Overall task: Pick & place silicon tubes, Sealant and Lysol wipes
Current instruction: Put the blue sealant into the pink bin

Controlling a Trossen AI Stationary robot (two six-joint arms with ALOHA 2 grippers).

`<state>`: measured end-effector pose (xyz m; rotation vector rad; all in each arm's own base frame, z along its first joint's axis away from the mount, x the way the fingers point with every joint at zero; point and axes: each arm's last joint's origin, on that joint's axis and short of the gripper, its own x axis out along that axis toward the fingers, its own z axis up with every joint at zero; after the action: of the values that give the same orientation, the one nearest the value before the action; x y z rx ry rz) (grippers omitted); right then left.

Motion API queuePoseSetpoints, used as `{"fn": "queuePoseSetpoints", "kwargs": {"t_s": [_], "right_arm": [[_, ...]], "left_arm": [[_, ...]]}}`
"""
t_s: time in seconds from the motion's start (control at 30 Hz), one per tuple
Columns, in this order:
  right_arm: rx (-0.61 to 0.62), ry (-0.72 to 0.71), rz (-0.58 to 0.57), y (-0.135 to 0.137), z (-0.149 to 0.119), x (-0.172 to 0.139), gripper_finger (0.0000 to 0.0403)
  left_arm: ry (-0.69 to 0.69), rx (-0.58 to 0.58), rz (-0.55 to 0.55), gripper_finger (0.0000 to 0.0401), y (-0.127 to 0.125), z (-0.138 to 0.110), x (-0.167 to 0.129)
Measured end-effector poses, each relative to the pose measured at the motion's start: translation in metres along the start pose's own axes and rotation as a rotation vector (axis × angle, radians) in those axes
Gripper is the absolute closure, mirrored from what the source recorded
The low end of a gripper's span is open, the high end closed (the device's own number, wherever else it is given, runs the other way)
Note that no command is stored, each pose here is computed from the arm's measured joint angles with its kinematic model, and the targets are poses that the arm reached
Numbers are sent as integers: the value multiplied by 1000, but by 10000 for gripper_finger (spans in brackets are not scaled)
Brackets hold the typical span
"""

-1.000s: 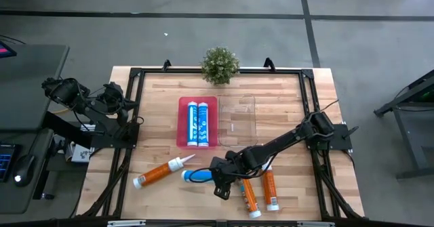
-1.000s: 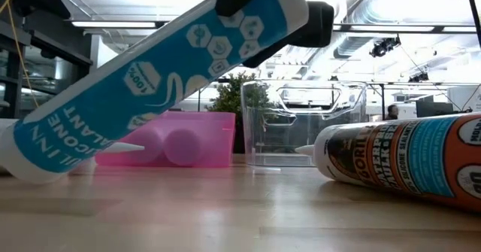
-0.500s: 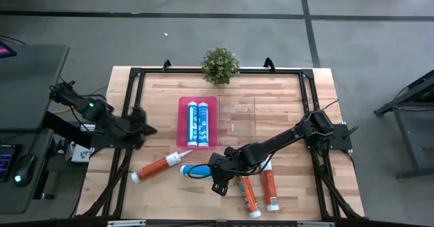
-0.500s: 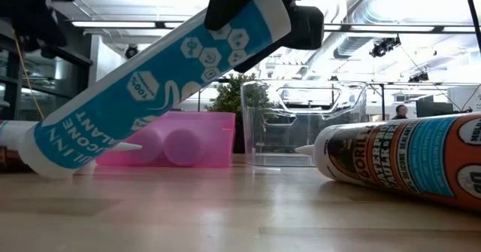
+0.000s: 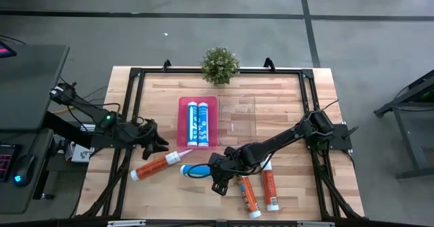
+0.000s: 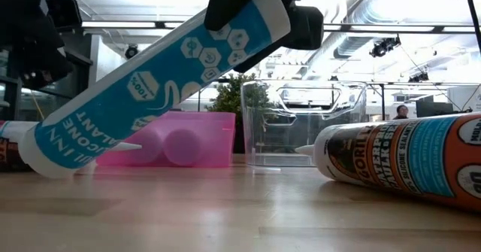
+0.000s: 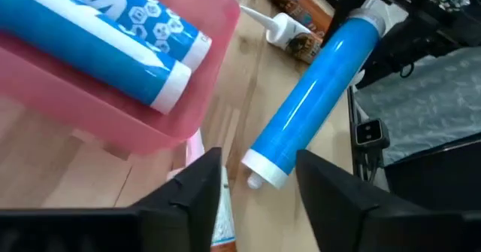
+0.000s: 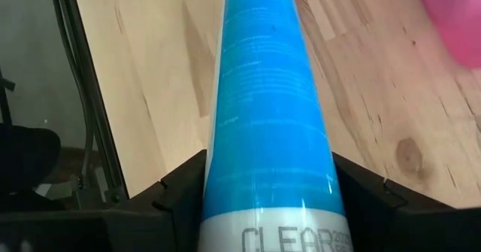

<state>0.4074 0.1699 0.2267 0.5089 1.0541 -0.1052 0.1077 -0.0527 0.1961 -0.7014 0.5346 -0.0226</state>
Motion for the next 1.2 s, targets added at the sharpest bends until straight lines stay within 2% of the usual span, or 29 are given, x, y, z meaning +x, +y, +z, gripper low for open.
{"fn": "queuePoseSetpoints", "kwargs": {"t_s": [0.13,0.27,0.5,0.63,0.87,1.2], "right_arm": [[-9,5,5,0,0,0,191],[-8,3,4,-1,2,0,191],[-14,2,8,-5,5,0,191],[-16,6,21,-6,8,0,191],[-30,12,31,-7,9,0,191],[-24,11,43,-8,12,0,191]], "left_arm": [[-24,77,-40,189,-4,0,8],[-21,111,-38,171,-7,-1,17],[46,105,-60,169,-12,-6,36],[53,176,-88,169,-17,-8,51],[61,268,-49,169,-17,-15,75],[163,444,-78,167,-44,-9,109]]}}
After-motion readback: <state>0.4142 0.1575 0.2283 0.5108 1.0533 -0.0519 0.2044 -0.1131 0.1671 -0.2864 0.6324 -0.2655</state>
